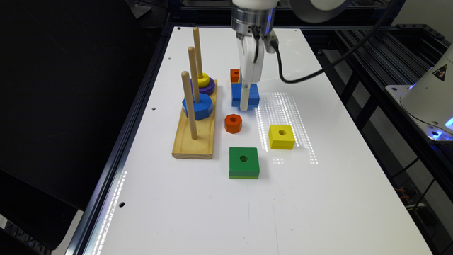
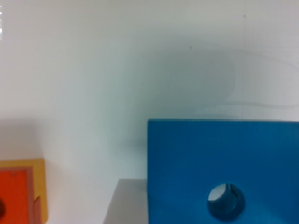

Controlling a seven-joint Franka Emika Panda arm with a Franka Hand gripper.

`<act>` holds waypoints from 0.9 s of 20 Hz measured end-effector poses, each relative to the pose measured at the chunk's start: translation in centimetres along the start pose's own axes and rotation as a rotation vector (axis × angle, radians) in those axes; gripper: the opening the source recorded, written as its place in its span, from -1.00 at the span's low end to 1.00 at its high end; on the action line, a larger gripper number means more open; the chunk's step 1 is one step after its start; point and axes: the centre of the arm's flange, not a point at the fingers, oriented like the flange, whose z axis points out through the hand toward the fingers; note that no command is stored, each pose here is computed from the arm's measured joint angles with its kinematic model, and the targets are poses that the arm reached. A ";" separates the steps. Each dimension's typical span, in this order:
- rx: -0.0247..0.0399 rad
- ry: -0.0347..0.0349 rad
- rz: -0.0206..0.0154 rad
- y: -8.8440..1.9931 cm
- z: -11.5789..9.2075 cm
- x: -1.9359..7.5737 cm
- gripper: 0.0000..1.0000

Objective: Pick up blue block.

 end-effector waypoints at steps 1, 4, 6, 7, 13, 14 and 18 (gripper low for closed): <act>-0.0024 0.0008 0.0008 -0.1 -0.5 -0.06 -1.00; -0.0077 0.0027 0.0008 0.0 -1.3 -0.24 -1.00; -0.0082 0.0019 0.0010 0.0 -1.2 -0.26 -1.00; -0.0076 0.0032 0.0010 0.0 -1.3 -0.24 -1.00; -0.0129 0.0125 0.0043 -0.3 -3.9 -0.39 -1.00; -0.0143 0.0124 0.0048 -0.3 -4.1 -0.44 -1.00; -0.0160 0.0112 0.0060 -0.2 -4.1 -0.47 -1.00</act>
